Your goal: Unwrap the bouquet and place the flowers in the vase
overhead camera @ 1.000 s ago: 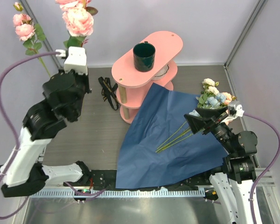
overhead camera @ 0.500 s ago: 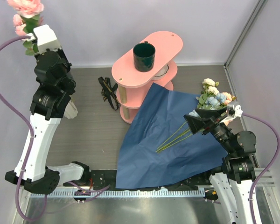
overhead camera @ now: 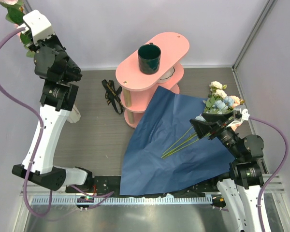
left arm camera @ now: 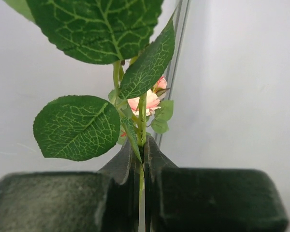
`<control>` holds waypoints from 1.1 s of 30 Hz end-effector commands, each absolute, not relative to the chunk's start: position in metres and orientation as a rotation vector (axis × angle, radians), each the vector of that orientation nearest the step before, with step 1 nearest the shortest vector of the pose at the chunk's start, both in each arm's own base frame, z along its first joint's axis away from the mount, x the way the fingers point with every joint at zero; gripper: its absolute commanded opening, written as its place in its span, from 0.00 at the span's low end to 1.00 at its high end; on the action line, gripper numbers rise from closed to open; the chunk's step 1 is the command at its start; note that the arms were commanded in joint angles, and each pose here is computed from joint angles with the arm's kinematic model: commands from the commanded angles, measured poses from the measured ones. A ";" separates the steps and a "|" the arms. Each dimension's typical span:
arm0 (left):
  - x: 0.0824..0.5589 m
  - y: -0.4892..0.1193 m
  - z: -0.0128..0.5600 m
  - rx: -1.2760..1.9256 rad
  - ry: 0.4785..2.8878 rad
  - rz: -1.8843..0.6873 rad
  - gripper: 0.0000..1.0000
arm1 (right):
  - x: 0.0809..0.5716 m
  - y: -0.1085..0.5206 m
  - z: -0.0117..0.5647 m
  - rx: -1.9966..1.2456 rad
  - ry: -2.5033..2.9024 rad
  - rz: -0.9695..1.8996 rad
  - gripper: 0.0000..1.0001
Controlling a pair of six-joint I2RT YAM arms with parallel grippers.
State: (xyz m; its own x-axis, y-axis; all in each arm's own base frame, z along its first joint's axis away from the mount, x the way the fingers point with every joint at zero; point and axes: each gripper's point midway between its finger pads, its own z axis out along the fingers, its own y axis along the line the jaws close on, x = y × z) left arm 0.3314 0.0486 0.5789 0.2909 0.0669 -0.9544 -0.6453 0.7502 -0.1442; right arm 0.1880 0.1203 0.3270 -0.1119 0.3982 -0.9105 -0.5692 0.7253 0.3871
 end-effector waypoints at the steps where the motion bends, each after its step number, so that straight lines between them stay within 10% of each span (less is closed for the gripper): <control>1: 0.317 0.065 0.595 -0.671 1.102 0.565 0.00 | 0.186 0.120 0.339 -0.170 1.415 0.817 0.84; 33: 0.385 0.110 0.461 -0.868 1.295 0.856 0.01 | 0.188 0.122 0.333 -0.167 1.428 0.830 0.84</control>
State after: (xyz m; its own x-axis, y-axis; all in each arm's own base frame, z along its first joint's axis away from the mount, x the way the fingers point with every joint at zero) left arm 0.3871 0.0972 0.4754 0.0418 0.0884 -0.9952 -0.8761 0.4821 0.0060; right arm 0.1897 0.1205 0.3229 -0.1180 0.3980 -0.9097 -0.5670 0.7251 0.3908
